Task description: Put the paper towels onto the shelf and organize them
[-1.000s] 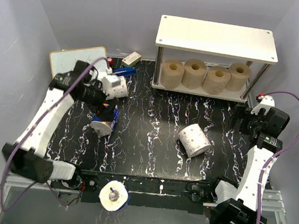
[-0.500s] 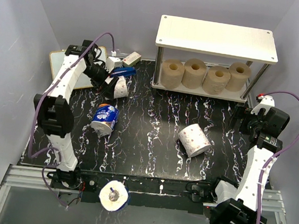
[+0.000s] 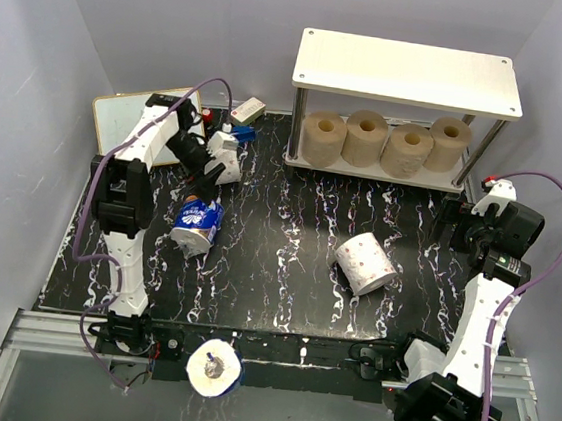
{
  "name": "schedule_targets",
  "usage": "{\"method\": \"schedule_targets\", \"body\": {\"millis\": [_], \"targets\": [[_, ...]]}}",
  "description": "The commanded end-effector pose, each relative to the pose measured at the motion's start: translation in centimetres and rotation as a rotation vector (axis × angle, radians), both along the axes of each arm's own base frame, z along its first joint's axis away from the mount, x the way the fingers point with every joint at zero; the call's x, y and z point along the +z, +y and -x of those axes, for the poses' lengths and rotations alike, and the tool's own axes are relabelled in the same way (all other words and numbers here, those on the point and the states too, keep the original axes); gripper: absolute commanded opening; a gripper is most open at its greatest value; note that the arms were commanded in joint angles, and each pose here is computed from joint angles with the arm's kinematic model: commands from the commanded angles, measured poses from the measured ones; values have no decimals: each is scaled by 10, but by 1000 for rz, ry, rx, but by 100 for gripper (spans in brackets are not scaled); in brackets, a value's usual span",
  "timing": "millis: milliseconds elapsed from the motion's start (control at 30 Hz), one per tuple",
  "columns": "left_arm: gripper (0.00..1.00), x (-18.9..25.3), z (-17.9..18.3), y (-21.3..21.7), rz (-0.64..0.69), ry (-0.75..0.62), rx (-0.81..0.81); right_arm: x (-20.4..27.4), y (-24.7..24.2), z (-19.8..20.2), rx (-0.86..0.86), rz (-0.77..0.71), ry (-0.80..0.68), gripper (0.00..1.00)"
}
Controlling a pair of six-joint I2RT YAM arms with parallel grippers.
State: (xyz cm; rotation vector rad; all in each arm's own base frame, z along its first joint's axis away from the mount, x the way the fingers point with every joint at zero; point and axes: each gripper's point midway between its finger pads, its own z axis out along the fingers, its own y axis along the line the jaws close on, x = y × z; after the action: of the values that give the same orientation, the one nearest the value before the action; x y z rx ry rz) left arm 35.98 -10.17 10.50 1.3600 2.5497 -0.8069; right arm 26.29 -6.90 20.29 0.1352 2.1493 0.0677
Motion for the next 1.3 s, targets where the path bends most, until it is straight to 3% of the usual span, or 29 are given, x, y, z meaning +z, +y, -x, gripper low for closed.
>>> {"method": "schedule_targets", "body": {"millis": [0, 133, 267, 367, 467, 633, 733, 833, 1033, 1200, 1267], "targets": [[87, 11, 34, -12, 59, 55, -106, 12, -3, -7, 8, 34, -52, 98], [81, 7, 58, -14, 46, 108, -163, 11, -3, -7, 9, 32, -50, 98], [67, 0, 75, -8, 6, 136, -209, 11, -3, -7, 9, 32, -49, 98], [40, -2, 79, -4, -16, 147, -215, 11, -4, -7, 7, 33, -48, 98], [0, -1, 80, -2, -27, 145, -215, 11, -4, -7, 7, 33, -48, 98], [0, 15, 72, -7, -35, 96, -183, 10, -4, -7, 6, 32, -46, 98], [0, 43, 63, -17, -63, -5, -173, 11, -4, -7, 5, 32, -46, 98], [0, 82, 41, -31, -86, -143, -120, 10, -4, -8, 5, 31, -43, 98], [0, 182, -9, -46, -12, -457, 126, 9, -5, -8, 4, 31, -41, 98], [0, 257, -27, -54, 73, -695, 356, 8, -5, -8, 3, 30, -36, 98], [0, 286, -32, -58, 42, -850, 417, 7, -6, -8, 2, 29, -35, 98]]}}
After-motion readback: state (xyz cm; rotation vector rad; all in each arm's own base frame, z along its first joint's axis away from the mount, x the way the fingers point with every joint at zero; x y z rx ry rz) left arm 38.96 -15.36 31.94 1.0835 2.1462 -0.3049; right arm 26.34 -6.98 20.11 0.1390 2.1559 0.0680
